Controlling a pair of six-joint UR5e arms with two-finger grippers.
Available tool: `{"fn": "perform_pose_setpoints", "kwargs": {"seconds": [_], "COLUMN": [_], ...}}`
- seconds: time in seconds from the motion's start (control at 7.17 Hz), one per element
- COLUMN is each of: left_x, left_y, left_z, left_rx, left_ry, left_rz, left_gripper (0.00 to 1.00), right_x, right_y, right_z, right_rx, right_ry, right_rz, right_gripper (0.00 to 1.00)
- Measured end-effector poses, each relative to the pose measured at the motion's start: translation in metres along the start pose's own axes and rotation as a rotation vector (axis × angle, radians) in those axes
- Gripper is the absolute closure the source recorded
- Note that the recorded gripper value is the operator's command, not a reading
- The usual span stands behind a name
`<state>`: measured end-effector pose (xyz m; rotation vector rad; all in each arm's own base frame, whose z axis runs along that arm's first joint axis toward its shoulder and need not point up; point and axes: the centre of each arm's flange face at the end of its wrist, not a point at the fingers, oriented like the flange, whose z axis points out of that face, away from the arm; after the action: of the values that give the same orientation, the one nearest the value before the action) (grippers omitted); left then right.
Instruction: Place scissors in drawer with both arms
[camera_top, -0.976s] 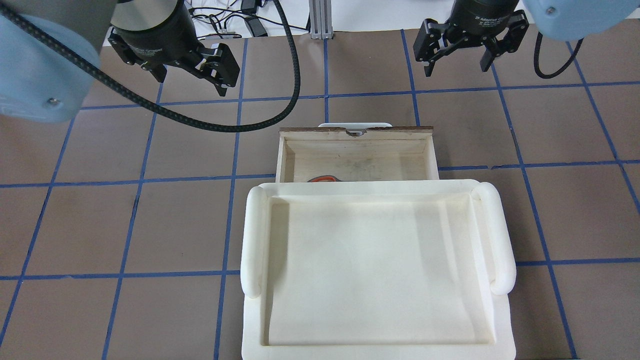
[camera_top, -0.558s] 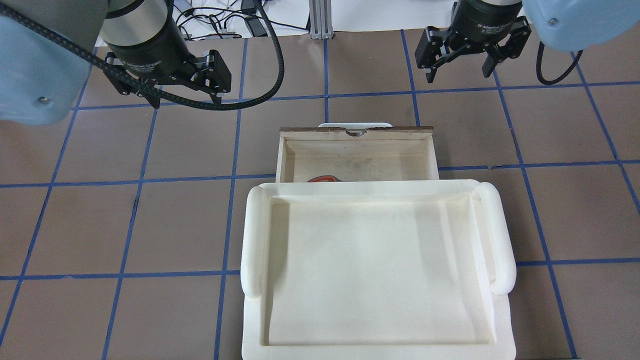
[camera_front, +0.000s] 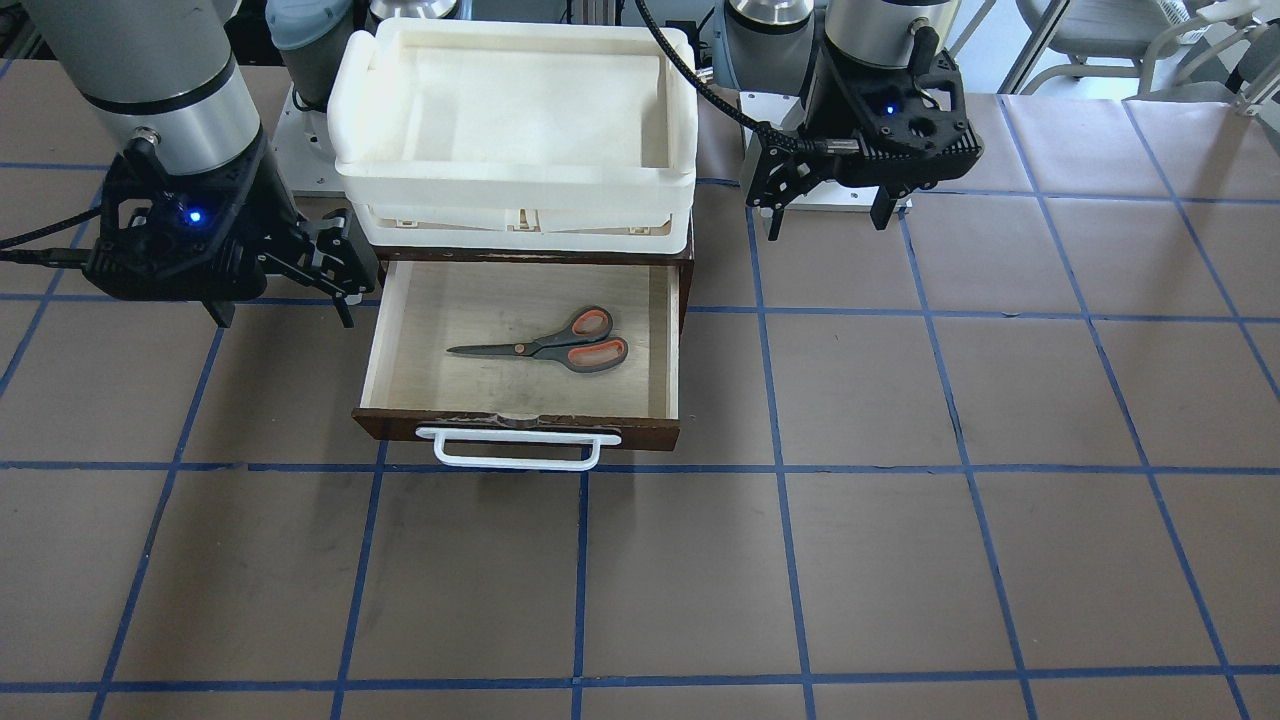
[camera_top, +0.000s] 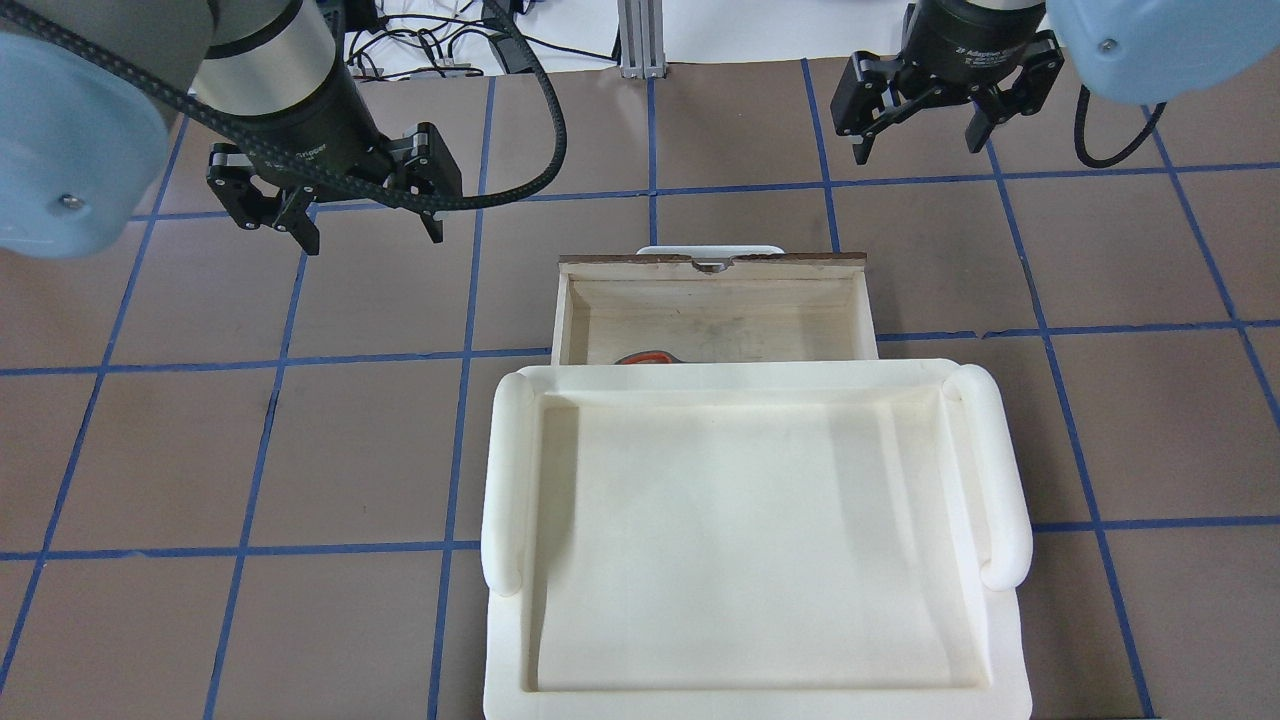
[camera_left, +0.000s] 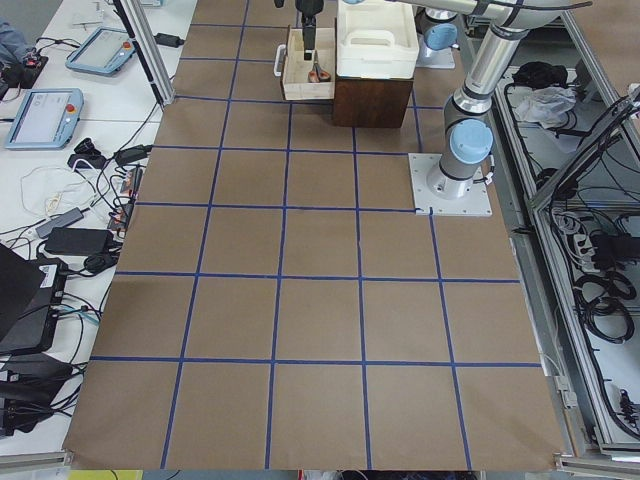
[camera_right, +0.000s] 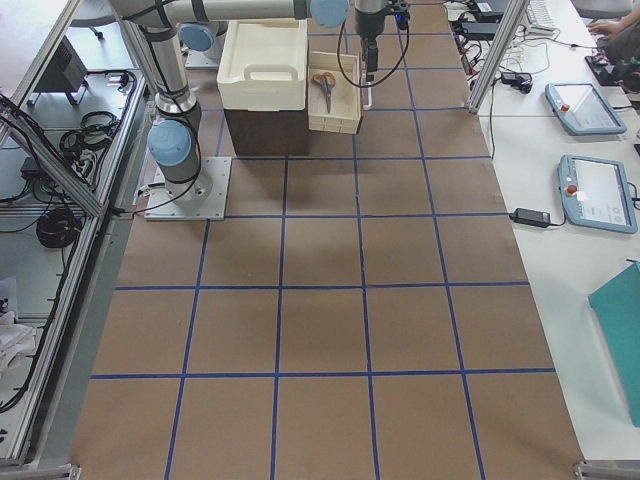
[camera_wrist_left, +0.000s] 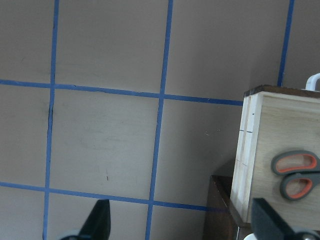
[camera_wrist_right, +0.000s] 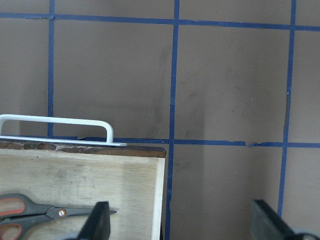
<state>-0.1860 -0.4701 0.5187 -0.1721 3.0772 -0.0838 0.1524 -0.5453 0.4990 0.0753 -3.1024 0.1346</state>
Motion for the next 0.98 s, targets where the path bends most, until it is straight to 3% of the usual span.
{"fn": "perform_pose_setpoints", "kwargs": {"seconds": [0.98], "left_x": [-0.0023], "left_y": [0.0046], "left_z": [-0.0006], "left_rx": [-0.015], "left_ry": [-0.008], "left_rz": [0.003], "left_gripper": [0.00], "right_x": [0.0000], "right_y": [0.0001], "right_z": [0.0009], "right_rx": [-0.001], "right_ry": [0.003], "right_rz": [0.001], "right_gripper": [0.00]}}
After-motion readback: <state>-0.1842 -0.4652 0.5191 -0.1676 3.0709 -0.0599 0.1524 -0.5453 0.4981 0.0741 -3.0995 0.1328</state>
